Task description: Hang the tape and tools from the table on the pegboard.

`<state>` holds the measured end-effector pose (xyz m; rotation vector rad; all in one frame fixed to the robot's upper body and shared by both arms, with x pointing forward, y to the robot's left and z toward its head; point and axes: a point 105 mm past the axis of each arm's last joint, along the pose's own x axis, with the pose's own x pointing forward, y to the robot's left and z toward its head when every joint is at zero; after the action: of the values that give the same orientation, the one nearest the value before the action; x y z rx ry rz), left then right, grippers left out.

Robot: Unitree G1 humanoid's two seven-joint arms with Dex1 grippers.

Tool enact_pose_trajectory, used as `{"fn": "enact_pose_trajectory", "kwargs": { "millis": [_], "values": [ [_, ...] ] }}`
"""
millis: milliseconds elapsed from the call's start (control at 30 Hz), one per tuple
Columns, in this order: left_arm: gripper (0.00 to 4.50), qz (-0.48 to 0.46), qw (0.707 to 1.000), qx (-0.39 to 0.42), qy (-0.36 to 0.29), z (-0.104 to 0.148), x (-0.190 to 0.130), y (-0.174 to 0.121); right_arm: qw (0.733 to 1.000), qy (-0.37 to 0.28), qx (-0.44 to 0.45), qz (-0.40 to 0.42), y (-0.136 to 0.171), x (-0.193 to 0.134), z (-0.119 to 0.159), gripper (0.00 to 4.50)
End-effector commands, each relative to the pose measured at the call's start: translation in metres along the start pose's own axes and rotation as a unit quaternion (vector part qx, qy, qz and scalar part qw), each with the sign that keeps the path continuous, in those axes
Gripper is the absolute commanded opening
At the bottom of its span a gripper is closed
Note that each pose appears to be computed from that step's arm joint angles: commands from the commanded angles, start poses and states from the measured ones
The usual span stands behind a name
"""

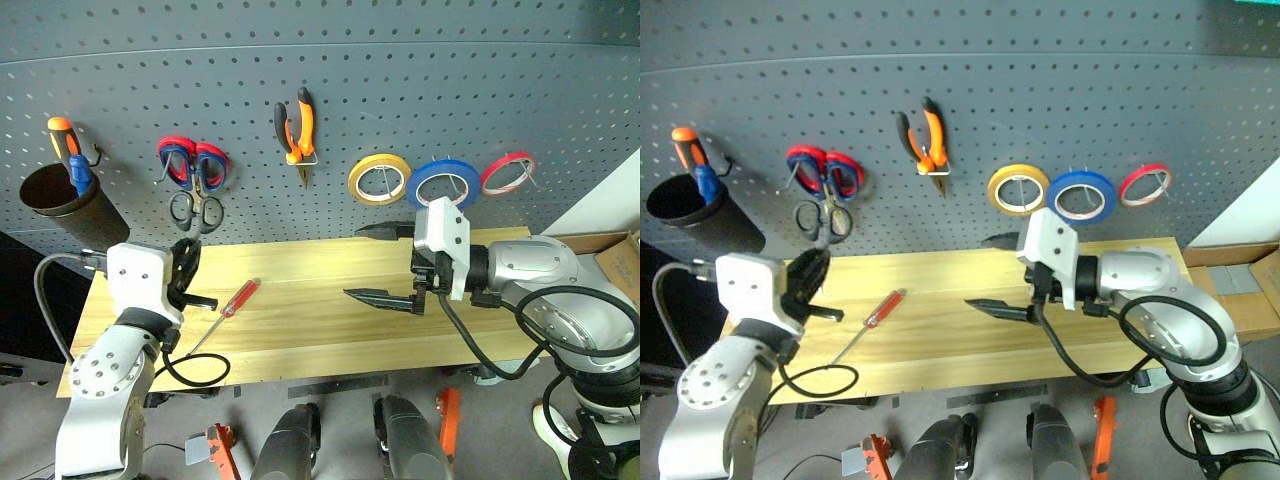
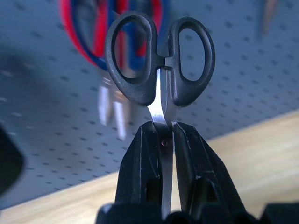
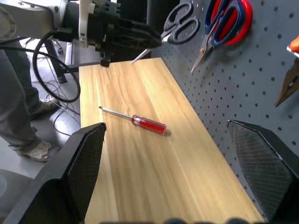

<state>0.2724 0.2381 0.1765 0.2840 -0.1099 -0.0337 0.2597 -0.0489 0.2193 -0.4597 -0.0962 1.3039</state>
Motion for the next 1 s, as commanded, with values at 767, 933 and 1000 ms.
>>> {"fn": "enact_pose_trajectory", "kwargs": {
  "millis": [767,933,1000],
  "values": [
    [0.13,-0.001,0.995,-0.006,-0.104,0.052,0.006,-0.004,0.998,-0.049,-0.008,0.04,-0.021,-0.002,0.018,4.5],
    [0.13,-0.059,0.994,-0.045,-0.079,0.039,0.014,-0.023,0.998,-0.048,-0.014,0.042,-0.024,0.001,0.017,4.5],
    [0.13,-0.053,0.995,-0.051,-0.074,0.036,0.019,-0.018,0.998,-0.047,-0.016,0.042,-0.024,0.002,0.016,4.5]
  ]
}}
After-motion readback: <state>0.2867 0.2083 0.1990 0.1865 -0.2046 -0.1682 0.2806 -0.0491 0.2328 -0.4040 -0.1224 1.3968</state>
